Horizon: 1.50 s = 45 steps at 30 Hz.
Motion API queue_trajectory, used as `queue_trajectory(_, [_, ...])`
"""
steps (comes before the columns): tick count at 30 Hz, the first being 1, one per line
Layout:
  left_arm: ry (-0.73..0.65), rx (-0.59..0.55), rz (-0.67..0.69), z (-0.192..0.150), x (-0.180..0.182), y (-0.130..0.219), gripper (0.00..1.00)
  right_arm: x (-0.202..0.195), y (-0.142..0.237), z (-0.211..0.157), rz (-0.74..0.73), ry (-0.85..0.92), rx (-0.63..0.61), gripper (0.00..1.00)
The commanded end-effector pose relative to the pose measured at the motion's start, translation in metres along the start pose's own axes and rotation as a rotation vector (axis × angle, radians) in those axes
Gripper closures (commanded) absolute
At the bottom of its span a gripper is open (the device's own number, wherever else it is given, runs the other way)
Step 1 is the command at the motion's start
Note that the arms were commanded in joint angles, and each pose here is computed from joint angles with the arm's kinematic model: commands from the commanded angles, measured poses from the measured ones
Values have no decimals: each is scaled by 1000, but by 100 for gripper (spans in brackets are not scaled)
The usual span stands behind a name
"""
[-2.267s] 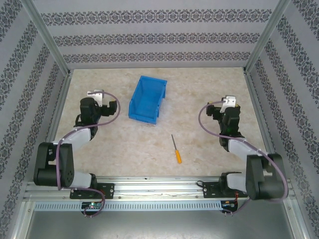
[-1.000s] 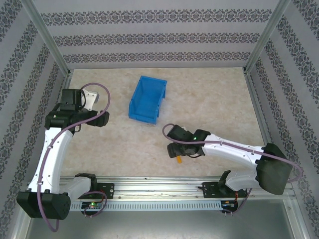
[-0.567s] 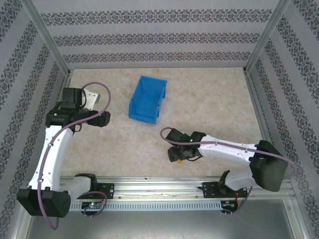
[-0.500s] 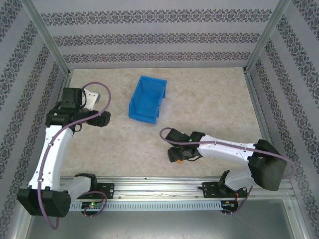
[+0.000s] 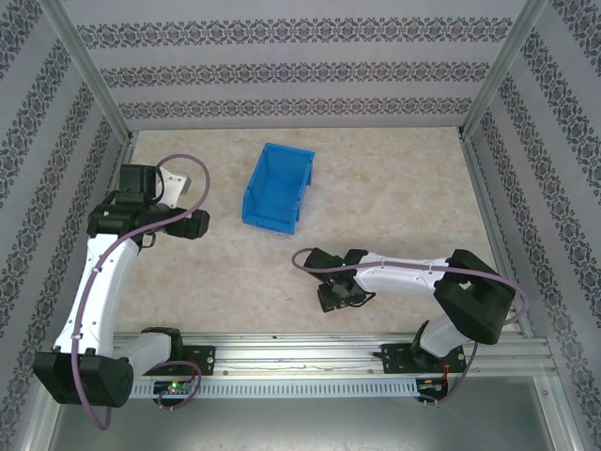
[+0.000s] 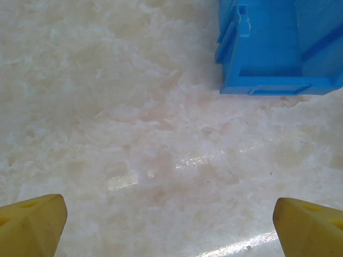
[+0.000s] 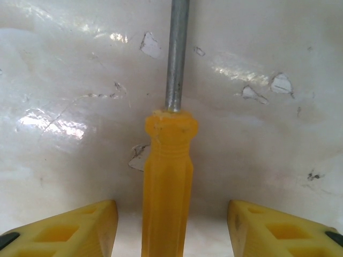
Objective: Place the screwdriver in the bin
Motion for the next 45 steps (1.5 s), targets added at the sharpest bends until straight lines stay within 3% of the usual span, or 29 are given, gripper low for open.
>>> queue_trajectory(1, [-28,1,-15,2,-2,0,1,6,0,2,-9,14,1,46])
queue_trajectory(26, [-39,-2,-27,2,-2,0,1,-2,-9,5,-30,-33,-9,73])
queue_trajectory(45, [-43,-2,-43,4,-4,3,1,-1,-3,8,-20,-18,-43,82])
Point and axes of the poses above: each hand's point on the last joint's axis, 136 mm out from that joint toward the fingers, its own y axis back along the fingers, its own x axis along the line the jaws close on, z = x × y, the point moved 10 cm from there along y, back along the fingers, and after that the axes turned 1 degree about -y, right-handed, at the moved point
